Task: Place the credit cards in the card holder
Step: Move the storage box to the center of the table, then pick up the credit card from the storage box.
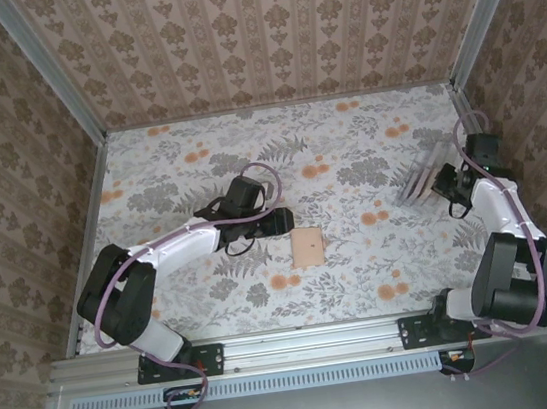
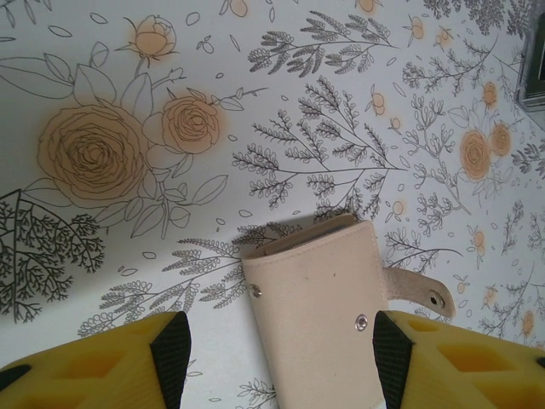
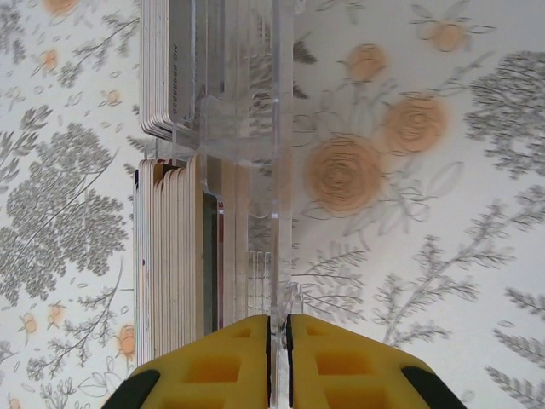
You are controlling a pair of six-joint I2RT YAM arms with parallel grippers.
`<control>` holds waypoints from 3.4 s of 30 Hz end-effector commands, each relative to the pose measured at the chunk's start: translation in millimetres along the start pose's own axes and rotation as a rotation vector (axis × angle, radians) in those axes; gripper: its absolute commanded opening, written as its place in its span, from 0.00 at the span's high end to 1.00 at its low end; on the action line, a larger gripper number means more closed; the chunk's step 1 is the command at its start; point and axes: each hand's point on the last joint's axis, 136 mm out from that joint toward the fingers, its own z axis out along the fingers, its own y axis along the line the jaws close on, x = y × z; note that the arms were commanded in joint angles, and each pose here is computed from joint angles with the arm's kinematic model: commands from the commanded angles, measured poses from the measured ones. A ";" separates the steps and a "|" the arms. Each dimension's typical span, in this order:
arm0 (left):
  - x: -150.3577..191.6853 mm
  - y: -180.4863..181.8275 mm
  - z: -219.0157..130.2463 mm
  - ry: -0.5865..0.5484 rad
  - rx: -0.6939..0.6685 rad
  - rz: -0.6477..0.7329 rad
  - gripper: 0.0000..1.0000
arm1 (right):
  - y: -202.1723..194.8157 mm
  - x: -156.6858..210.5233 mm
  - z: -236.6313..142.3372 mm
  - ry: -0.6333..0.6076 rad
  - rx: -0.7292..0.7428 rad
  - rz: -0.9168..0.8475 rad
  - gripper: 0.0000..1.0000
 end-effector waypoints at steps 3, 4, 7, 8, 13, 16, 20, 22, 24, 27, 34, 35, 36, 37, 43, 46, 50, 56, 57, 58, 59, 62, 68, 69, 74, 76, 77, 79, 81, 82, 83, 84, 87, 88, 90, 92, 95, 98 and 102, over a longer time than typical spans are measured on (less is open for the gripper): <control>-11.6 0.2 -8.2 -0.037 -0.011 0.002 0.39 | 42.1 24.0 16.0 0.123 -0.111 -0.144 0.87; -12.0 1.2 -9.1 -0.040 -0.015 0.001 0.39 | 49.7 25.6 17.6 0.132 -0.122 -0.173 0.86; -13.8 5.3 -11.9 -0.052 -0.027 -0.005 0.39 | 73.9 30.3 22.6 0.160 -0.169 -0.251 0.86; -15.0 6.3 -13.3 -0.058 -0.030 -0.006 0.39 | 83.1 31.9 24.4 0.168 -0.185 -0.280 0.86; -14.4 13.6 -18.5 -0.071 -0.045 -0.019 0.38 | 123.0 39.8 32.2 0.202 -0.223 -0.436 0.87; -13.9 19.9 -23.1 -0.083 -0.057 -0.028 0.38 | 146.9 47.6 37.3 0.227 -0.248 -0.545 0.86; -13.0 28.2 -28.2 -0.093 -0.069 -0.044 0.38 | 175.9 60.5 41.0 0.268 -0.295 -0.686 0.86; -12.4 32.2 -30.6 -0.099 -0.073 -0.050 0.38 | 188.5 68.1 41.5 0.293 -0.327 -0.749 0.85; -12.3 34.8 -32.7 -0.104 -0.076 -0.056 0.38 | 197.1 73.4 45.0 0.310 -0.338 -0.795 0.85; -12.0 38.9 -34.9 -0.108 -0.080 -0.063 0.38 | 210.1 81.6 47.2 0.337 -0.373 -0.862 0.84; -11.9 44.5 -38.9 -0.116 -0.088 -0.072 0.38 | 239.7 98.7 42.3 0.364 -0.495 -1.000 0.81; -12.1 45.3 -39.4 -0.117 -0.088 -0.075 0.38 | 243.1 102.4 41.5 0.377 -0.511 -1.013 0.81; -11.6 46.5 -39.6 -0.117 -0.091 -0.078 0.37 | 245.6 104.9 41.2 0.385 -0.520 -1.023 0.81; -12.0 46.6 -39.8 -0.118 -0.091 -0.078 0.38 | 247.9 106.6 41.8 0.389 -0.523 -1.038 0.81; -13.4 48.0 -42.8 -0.124 -0.094 -0.082 0.37 | 253.5 113.4 46.8 0.414 -0.509 -1.107 0.81; -13.7 48.7 -43.0 -0.125 -0.096 -0.083 0.38 | 251.3 103.6 52.4 0.385 -0.447 -1.122 0.81; -14.4 48.5 -43.4 -0.126 -0.094 -0.088 0.38 | 254.0 88.3 50.2 0.328 -0.413 -1.103 0.77; -15.8 47.1 -43.5 -0.129 -0.089 -0.085 0.37 | 249.7 85.8 45.8 0.330 -0.394 -1.123 0.78; -16.5 46.4 -43.4 -0.129 -0.087 -0.084 0.37 | 249.3 85.9 46.0 0.331 -0.390 -1.133 0.80; -16.5 46.4 -43.0 -0.127 -0.085 -0.084 0.37 | 248.5 84.9 46.2 0.332 -0.382 -1.138 0.80; -16.4 45.9 -42.5 -0.126 -0.083 -0.083 0.37 | 248.7 84.6 46.3 0.331 -0.381 -1.147 0.81; -16.1 45.5 -41.3 -0.124 -0.079 -0.083 0.37 | 247.9 86.8 46.2 0.335 -0.400 -1.208 0.86; -16.2 44.2 -41.5 -0.123 -0.070 -0.081 0.37 | 247.2 81.5 47.9 0.318 -0.390 -1.291 0.86; -15.8 44.2 -41.5 -0.122 -0.071 -0.080 0.37 | 248.9 82.8 47.3 0.314 -0.407 -1.307 0.86; -15.5 45.1 -42.4 -0.125 -0.073 -0.081 0.37 | 249.9 76.5 45.8 0.341 -0.381 -1.286 0.85; -15.0 45.3 -43.0 -0.127 -0.074 -0.081 0.37 | 253.1 72.5 37.9 0.335 -0.400 -1.230 0.83; -14.8 45.3 -43.1 -0.127 -0.074 -0.081 0.37 | 254.5 70.7 34.0 0.321 -0.415 -1.210 0.81; -14.9 45.6 -44.0 -0.130 -0.076 -0.081 0.37 | 259.7 64.5 21.5 0.260 -0.436 -1.179 0.70; -14.7 45.3 -44.7 -0.132 -0.074 -0.080 0.37 | 262.9 58.2 10.0 0.212 -0.442 -1.156 0.66; -14.1 45.9 -44.5 -0.132 -0.075 -0.080 0.37 | 263.1 56.0 5.6 0.199 -0.440 -1.148 0.63; -14.3 45.8 -44.5 -0.132 -0.075 -0.080 0.37 | 263.8 55.4 1.5 0.194 -0.443 -1.141 0.60; -14.7 45.6 -44.6 -0.134 -0.072 -0.080 0.37 | 263.4 53.5 -2.4 0.190 -0.436 -1.126 0.58; -17.1 43.9 -44.0 -0.142 -0.062 -0.083 0.36 | 264.9 54.9 -10.8 0.203 -0.428 -1.080 0.53; -18.7 42.6 -43.9 -0.147 -0.057 -0.085 0.36 | 264.7 55.5 -10.9 0.201 -0.406 -1.059 0.51; -22.1 39.9 -42.6 -0.153 -0.044 -0.089 0.35 | 265.8 58.8 -10.5 0.200 -0.369 -1.035 0.50; -26.7 35.7 -41.2 -0.159 -0.025 -0.096 0.35 | 264.3 59.6 -5.9 0.193 -0.303 -0.991 0.50; -33.0 30.1 -36.9 -0.164 0.003 -0.109 0.34 | 267.6 69.4 -3.7 0.185 -0.259 -1.002 0.51; -37.2 27.1 -32.6 -0.162 0.018 -0.126 0.32 | 274.3 78.8 -4.1 0.155 -0.221 -1.055 0.53; -42.2 22.7 -28.1 -0.166 0.045 -0.145 0.30 | 274.8 78.7 2.9 0.104 -0.119 -1.109 0.53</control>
